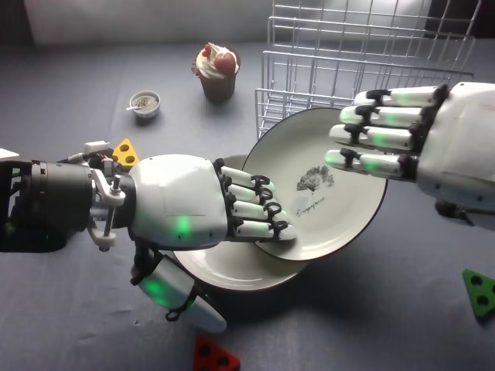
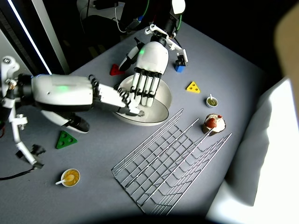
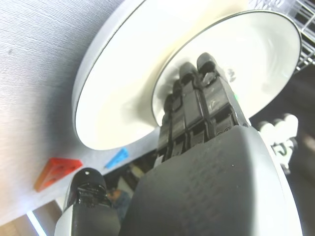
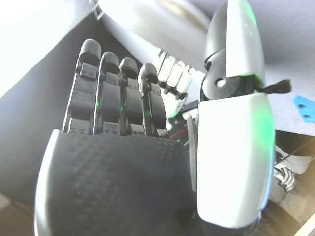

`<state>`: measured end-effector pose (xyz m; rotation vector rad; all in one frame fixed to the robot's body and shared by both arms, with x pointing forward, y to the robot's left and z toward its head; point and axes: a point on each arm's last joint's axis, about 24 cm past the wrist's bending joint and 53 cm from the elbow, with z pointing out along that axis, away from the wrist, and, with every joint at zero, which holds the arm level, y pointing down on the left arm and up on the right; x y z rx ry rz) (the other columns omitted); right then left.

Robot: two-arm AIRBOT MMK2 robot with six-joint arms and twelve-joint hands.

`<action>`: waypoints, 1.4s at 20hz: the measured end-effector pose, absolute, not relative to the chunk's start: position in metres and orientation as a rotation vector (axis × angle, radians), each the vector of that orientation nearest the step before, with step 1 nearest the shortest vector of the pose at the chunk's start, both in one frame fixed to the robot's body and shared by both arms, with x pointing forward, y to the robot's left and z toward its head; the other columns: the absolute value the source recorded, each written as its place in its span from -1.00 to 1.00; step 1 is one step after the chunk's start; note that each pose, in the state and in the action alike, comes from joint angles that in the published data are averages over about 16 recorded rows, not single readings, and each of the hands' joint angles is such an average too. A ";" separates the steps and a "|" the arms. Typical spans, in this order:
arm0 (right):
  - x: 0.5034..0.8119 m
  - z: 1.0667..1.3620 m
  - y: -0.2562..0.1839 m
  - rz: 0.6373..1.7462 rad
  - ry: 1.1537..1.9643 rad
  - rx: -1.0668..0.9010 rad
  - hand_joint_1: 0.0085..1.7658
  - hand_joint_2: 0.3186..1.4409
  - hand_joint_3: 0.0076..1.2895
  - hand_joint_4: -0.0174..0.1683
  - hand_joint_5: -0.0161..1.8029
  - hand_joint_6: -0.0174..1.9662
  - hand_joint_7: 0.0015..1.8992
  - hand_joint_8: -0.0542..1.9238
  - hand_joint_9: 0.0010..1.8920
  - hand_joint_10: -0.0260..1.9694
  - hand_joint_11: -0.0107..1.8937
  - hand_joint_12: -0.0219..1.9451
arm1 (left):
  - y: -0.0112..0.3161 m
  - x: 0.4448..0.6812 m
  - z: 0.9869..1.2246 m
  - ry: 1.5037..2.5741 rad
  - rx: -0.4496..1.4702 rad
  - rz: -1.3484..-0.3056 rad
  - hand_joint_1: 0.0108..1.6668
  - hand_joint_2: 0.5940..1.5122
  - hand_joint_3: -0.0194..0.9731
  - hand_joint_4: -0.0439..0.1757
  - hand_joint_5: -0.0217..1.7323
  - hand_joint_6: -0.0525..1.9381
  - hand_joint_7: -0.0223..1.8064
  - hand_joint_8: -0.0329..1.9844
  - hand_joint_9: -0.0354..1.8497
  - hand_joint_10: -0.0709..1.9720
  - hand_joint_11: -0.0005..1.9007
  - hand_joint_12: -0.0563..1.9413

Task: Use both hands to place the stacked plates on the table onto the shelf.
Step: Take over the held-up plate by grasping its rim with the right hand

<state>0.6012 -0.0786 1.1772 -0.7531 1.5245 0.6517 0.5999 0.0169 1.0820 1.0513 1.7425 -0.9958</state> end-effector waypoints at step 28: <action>0.628 1.164 -0.017 0.670 1.499 -0.831 0.46 0.14 -0.99 -0.77 -0.35 -0.85 -0.40 -0.88 -0.37 -0.88 -0.36 -0.72 | 0.018 0.603 1.083 1.743 1.046 -0.994 -1.00 -0.06 -0.96 -0.68 -0.80 -0.97 -0.74 -0.98 -0.69 -0.93 -0.75 -0.93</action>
